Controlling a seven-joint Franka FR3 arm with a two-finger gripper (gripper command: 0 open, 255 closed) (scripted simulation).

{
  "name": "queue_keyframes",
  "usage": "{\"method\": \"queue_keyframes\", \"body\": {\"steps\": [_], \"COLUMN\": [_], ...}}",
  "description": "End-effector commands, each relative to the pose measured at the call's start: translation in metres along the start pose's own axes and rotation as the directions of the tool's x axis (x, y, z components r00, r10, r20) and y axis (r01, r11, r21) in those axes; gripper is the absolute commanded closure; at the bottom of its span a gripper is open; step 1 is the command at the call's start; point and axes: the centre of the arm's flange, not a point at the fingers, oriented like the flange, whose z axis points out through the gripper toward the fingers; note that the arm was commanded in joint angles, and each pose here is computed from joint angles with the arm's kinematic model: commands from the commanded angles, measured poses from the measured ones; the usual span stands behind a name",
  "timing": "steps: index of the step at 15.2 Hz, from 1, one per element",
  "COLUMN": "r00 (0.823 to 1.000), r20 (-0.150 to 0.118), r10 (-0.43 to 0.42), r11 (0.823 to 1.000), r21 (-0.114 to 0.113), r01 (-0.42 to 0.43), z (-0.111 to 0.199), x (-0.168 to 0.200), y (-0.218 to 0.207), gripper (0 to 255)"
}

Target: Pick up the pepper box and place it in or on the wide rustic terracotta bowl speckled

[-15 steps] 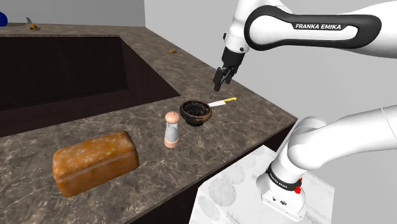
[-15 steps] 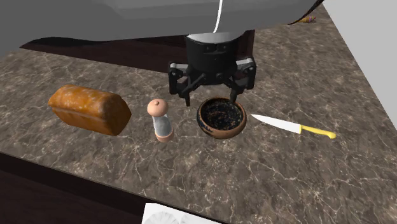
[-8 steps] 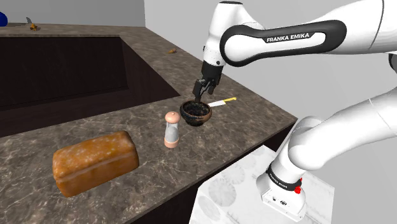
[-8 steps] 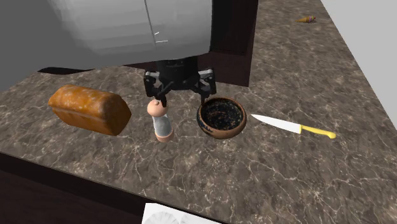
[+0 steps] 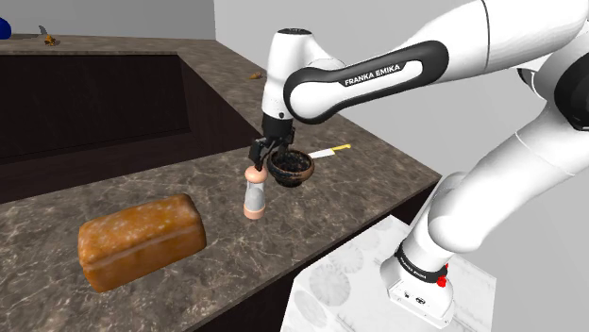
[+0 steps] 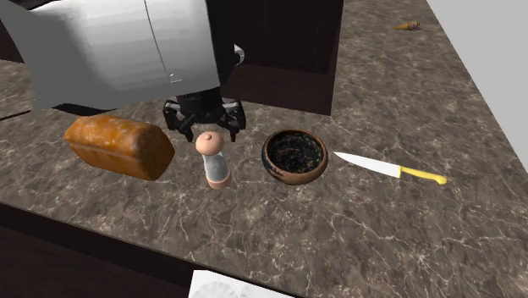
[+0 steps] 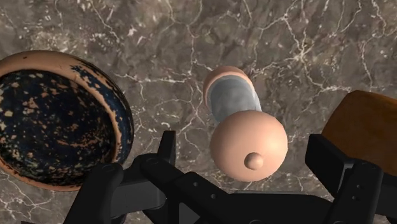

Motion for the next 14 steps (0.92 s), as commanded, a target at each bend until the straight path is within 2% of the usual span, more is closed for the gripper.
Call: {"method": "queue_keyframes", "body": {"steps": [1, 8, 14], "r00": [1.0, 1.0, 1.0], "r20": [0.004, 0.004, 0.004], "r10": [0.006, 0.006, 0.006], "r11": [1.0, 1.0, 1.0], "r21": [0.007, 0.007, 0.007], "r01": [-0.006, -0.006, -0.006], "z": [0.014, 0.051, 0.054], "x": [0.013, 0.013, 0.013], "y": [-0.017, -0.017, -0.017], "gripper": [0, 0, 0]}}
